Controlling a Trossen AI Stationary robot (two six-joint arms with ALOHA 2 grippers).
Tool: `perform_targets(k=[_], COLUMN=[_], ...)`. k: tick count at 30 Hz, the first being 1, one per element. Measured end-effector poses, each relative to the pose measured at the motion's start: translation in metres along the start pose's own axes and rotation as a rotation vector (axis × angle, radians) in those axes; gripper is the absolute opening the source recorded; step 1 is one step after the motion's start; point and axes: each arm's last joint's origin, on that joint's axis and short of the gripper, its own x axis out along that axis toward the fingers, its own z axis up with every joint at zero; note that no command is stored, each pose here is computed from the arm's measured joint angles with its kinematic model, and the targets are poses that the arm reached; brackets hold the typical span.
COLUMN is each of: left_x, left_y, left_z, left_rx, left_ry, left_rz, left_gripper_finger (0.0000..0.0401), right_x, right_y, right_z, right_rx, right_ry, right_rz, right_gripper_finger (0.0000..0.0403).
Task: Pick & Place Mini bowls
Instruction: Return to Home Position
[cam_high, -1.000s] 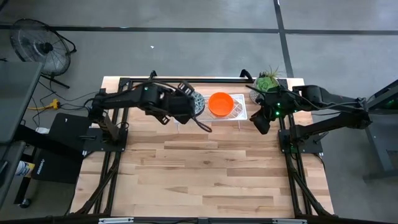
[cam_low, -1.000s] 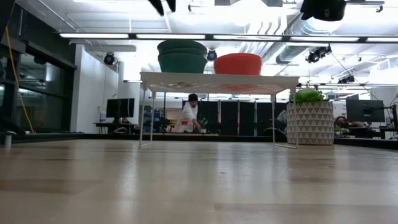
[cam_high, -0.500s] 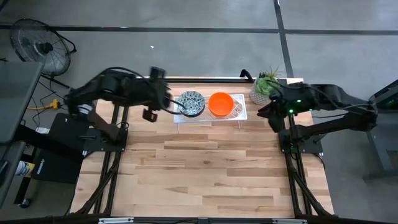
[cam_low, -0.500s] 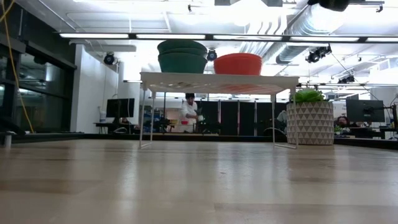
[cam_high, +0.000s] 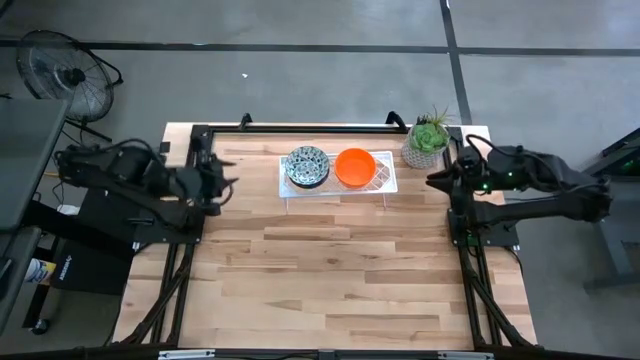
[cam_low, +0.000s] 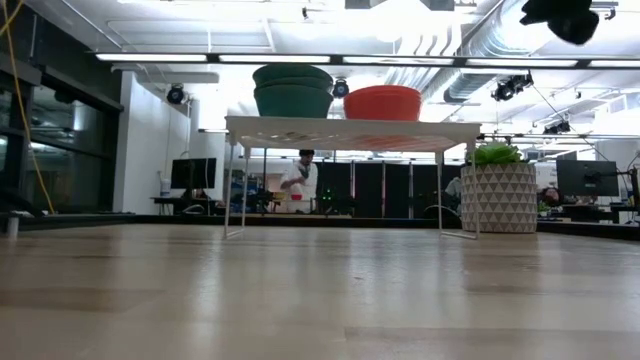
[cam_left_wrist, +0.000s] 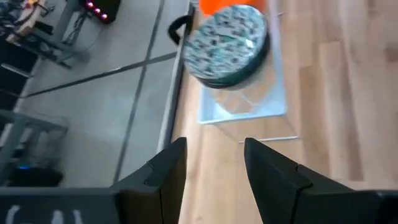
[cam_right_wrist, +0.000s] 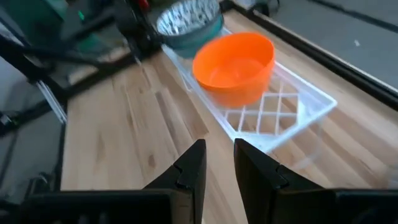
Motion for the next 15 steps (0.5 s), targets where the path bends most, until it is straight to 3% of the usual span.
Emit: perform_targets(k=[5,11,15], left_x=[0.013,0.03,0.042], left_y=[-0.022,-0.037,-0.047], left_z=[-0.052,-0.101,-0.125], left_rx=[-0.076,-0.276,-0.269], left_ry=[-0.022,-0.069,-0.112], left_rz=[-0.007,0.135,0.147], left_gripper_finger=[0.0156,0.0156,0.0156], right_x=[0.012,0.02,0.032], right_y=[-0.009,-0.018,-0.023], right_z=[-0.019,-0.032,-0.041], right_rx=[0.059,0.195,0.401], right_ry=[-0.149,-0.329,-0.404], right_rz=[0.054,0.035,0.018], right_gripper_finger=[0.0071,0.0071,0.0071])
